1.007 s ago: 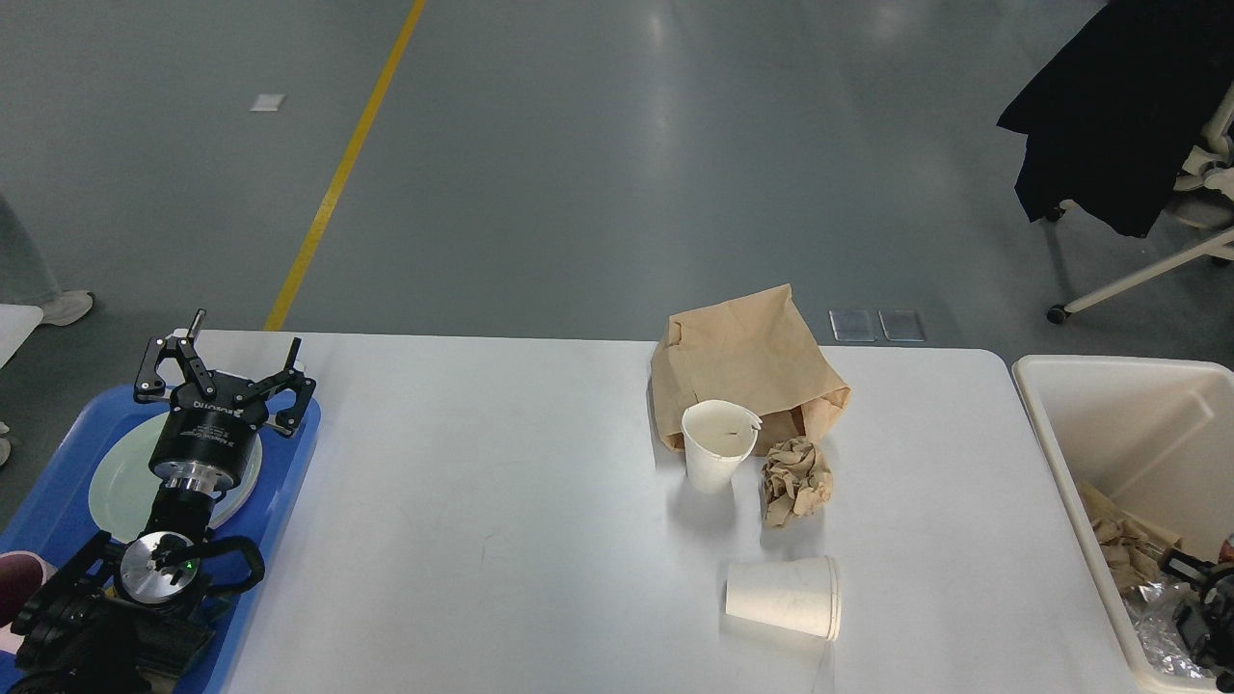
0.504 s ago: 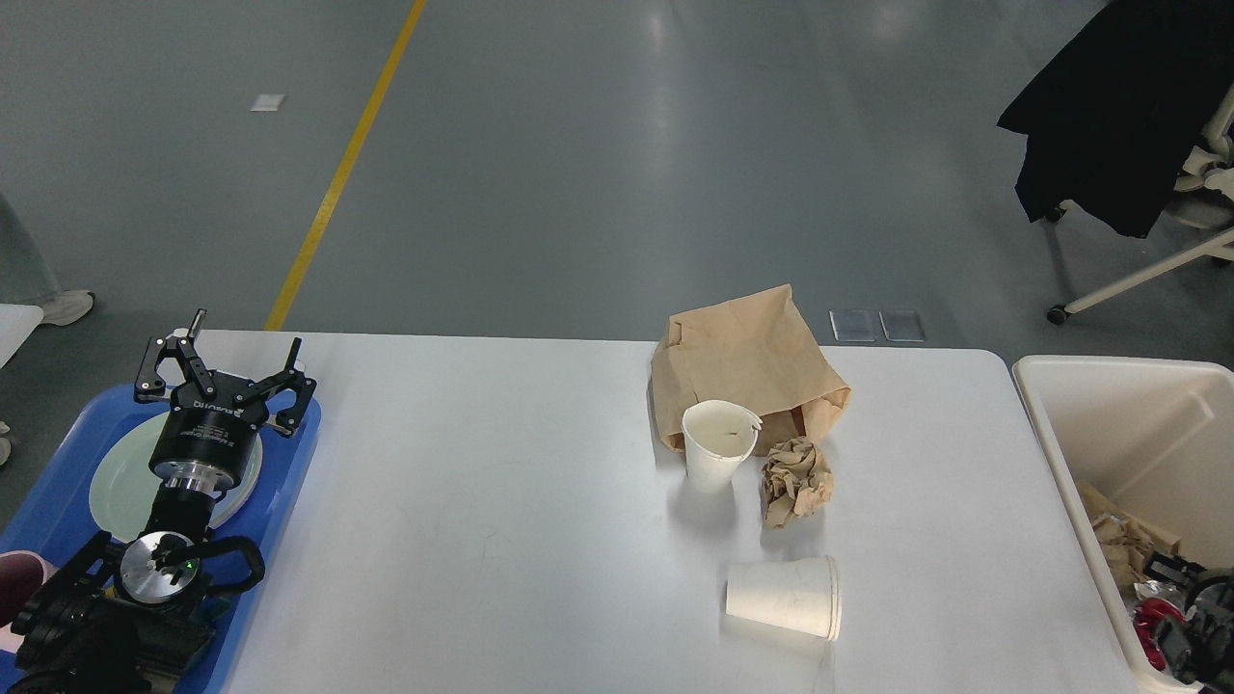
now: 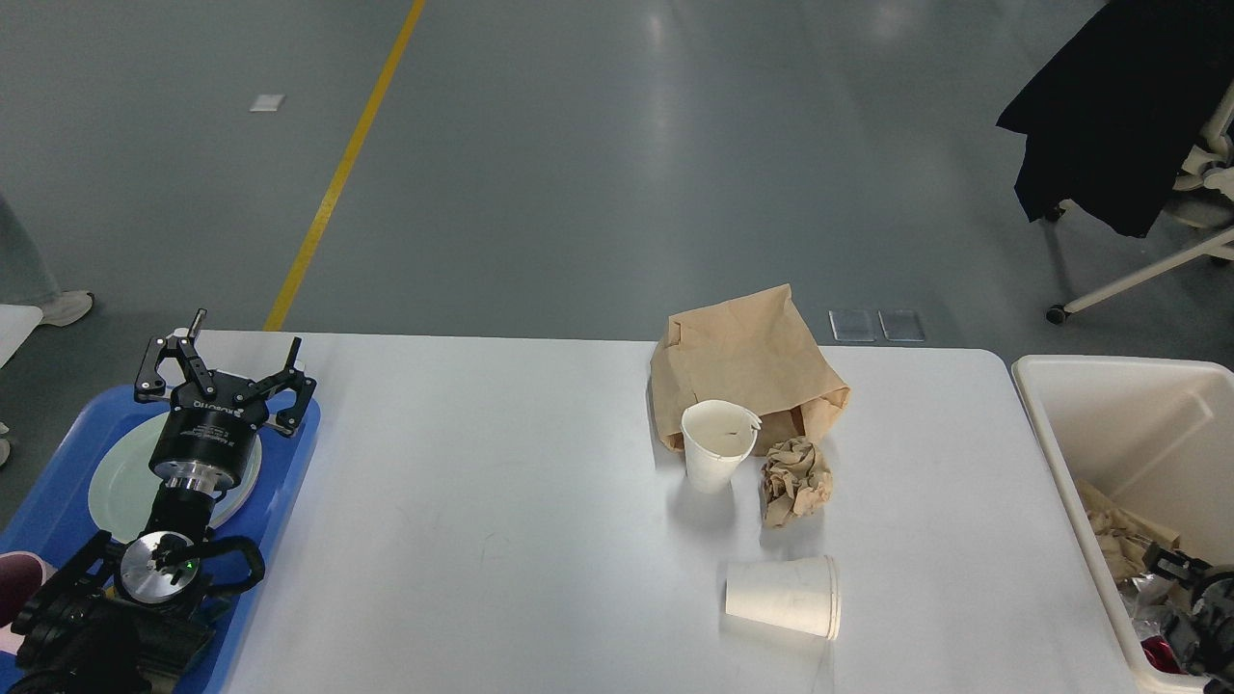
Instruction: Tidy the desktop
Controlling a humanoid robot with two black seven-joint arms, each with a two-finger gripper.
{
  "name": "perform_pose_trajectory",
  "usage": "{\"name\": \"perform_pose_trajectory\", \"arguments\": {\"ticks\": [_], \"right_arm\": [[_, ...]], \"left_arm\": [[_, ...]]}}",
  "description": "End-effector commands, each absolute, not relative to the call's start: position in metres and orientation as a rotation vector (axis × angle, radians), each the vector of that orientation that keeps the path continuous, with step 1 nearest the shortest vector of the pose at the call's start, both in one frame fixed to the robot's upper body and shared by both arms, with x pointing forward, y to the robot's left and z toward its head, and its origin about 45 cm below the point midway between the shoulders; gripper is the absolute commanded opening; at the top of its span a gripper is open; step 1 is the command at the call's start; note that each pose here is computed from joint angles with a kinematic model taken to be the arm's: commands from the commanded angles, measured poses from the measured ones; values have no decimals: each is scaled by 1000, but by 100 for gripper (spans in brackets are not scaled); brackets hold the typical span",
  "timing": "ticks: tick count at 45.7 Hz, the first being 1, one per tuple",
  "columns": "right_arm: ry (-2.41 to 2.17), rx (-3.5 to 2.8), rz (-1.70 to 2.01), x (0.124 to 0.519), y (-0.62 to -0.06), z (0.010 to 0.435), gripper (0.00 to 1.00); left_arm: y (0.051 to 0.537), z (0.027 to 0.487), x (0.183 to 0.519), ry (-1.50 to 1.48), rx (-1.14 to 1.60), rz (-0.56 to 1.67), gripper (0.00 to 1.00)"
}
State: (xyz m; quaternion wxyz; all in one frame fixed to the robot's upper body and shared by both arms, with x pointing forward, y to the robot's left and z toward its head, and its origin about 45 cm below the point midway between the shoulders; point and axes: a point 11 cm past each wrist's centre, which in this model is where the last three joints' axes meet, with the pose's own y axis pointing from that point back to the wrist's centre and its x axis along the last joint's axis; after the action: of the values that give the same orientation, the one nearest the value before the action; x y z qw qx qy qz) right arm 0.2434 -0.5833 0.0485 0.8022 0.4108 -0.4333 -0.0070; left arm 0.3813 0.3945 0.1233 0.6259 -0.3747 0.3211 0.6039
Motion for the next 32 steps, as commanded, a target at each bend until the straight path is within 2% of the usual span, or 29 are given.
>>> {"name": "perform_pose_trajectory", "arguments": {"ticks": [1,12,24,29,32], "right_arm": [[-839,924,-55,255,-587,78,100],[-533,978,8,299,-524,183,100],[-194,988,97,362,-411,302,100],[-89,1004,120,370,-361,353,100],[-61,1059,137,359,-334,369,100]], "left_arm": [[394,123,381,736,-860,1385,96],[395,123,381,738,-858,1388,96],[394,123,381,736,-860,1385,96],[395,123,381,737,-859,1386,96],[395,123,381,738,-858,1388,96]]}}
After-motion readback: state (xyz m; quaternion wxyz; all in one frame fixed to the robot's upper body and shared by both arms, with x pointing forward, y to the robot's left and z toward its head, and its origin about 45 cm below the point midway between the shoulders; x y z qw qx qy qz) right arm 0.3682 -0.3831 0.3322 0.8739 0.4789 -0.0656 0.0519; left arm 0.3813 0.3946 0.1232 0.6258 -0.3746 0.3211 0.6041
